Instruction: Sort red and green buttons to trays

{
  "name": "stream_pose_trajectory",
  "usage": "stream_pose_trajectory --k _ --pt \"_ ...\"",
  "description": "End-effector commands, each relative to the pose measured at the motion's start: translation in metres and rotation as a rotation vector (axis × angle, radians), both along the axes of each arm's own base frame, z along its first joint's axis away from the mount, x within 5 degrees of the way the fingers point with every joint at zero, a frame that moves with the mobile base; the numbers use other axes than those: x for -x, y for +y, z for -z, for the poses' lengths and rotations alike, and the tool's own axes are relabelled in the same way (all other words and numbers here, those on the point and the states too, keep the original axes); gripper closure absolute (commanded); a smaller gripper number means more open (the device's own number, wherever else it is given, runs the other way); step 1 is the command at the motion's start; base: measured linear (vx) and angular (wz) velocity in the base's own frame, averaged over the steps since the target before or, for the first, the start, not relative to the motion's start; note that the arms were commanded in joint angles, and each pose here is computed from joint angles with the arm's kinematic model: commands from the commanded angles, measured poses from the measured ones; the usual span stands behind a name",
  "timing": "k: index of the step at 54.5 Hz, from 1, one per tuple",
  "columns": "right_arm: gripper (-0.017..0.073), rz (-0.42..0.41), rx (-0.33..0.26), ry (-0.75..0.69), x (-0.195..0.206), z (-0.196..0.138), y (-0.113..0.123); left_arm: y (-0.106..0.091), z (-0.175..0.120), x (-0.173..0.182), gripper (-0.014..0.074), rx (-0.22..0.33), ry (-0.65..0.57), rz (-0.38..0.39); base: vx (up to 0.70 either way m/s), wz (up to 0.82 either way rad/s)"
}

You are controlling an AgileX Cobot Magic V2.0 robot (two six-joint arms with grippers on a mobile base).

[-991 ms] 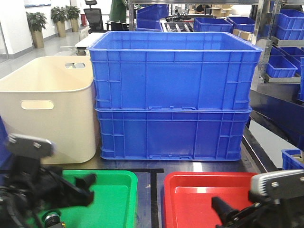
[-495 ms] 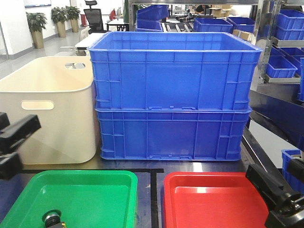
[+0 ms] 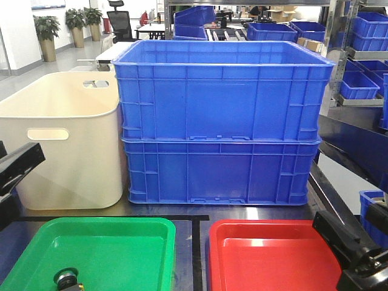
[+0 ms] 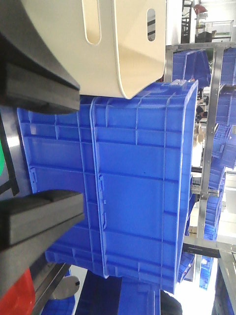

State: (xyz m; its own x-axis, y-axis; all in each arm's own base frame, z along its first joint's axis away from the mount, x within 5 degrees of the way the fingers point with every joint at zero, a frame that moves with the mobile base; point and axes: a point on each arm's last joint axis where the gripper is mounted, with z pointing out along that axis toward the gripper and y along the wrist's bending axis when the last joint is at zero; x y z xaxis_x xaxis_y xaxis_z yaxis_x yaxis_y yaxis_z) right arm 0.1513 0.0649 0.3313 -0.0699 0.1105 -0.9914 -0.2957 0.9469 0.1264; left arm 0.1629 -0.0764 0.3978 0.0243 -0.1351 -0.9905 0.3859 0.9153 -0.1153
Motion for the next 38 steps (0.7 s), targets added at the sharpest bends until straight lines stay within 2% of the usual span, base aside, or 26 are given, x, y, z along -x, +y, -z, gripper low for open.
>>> stream_pose_trajectory --k 1,14,20,22,24,25,28,30,31,35,36,37,38 --pt "-0.0004 0.032 0.005 -0.06 0.0 -0.013 -0.003 0.002 -0.013 0.002 0.0131 0.014 -0.043 -0.011 0.0 0.0" --pt "-0.0004 0.032 0.005 -0.06 0.0 -0.013 -0.003 0.002 -0.013 0.003 0.0133 0.009 -0.047 -0.008 0.0 0.0" --pt "-0.0004 0.032 0.005 -0.06 0.0 -0.013 -0.003 0.001 -0.017 0.011 0.016 -0.066 -0.099 0.025 0.0 0.0" --pt "-0.0004 0.032 0.005 -0.06 0.0 -0.013 -0.003 0.002 -0.018 0.013 0.0194 -0.098 -0.122 0.032 0.0 0.0" --pt "-0.0004 0.032 0.005 -0.06 0.0 -0.013 -0.003 0.002 -0.019 0.016 0.0223 -0.1 -0.13 0.04 0.0 0.0" --pt "-0.0004 0.032 0.005 -0.06 0.0 -0.013 -0.003 0.002 -0.02 0.017 0.0249 -0.119 -0.145 0.043 0.0 0.0" --pt "-0.0004 0.032 0.005 -0.06 0.0 -0.013 -0.003 0.003 -0.022 0.021 0.0337 -0.113 -0.15 0.061 0.0 0.0" --pt "-0.0004 0.032 0.005 -0.06 0.0 -0.013 -0.003 0.003 -0.022 0.023 0.0392 -0.143 -0.164 0.067 0.0 0.0" --pt "-0.0004 0.032 0.005 -0.06 0.0 -0.013 -0.003 0.002 -0.022 0.025 0.0425 -0.136 -0.152 0.08 0.0 0.0" --pt "-0.0004 0.032 0.005 -0.06 0.0 -0.013 -0.003 0.003 -0.019 0.031 0.0545 -0.193 -0.129 0.101 0.0 0.0" --pt "-0.0004 0.032 0.005 -0.06 0.0 -0.013 -0.003 0.004 -0.017 0.031 0.0587 -0.148 -0.086 0.111 0.0 0.0" --pt "-0.0004 0.032 0.005 -0.06 0.0 -0.013 -0.003 0.004 -0.016 0.032 0.0604 -0.159 -0.076 0.11 0.0 0.0" --pt "-0.0004 0.032 0.005 -0.06 0.0 -0.013 -0.003 0.005 -0.015 0.034 0.0603 -0.139 -0.045 0.114 0.0 0.0"
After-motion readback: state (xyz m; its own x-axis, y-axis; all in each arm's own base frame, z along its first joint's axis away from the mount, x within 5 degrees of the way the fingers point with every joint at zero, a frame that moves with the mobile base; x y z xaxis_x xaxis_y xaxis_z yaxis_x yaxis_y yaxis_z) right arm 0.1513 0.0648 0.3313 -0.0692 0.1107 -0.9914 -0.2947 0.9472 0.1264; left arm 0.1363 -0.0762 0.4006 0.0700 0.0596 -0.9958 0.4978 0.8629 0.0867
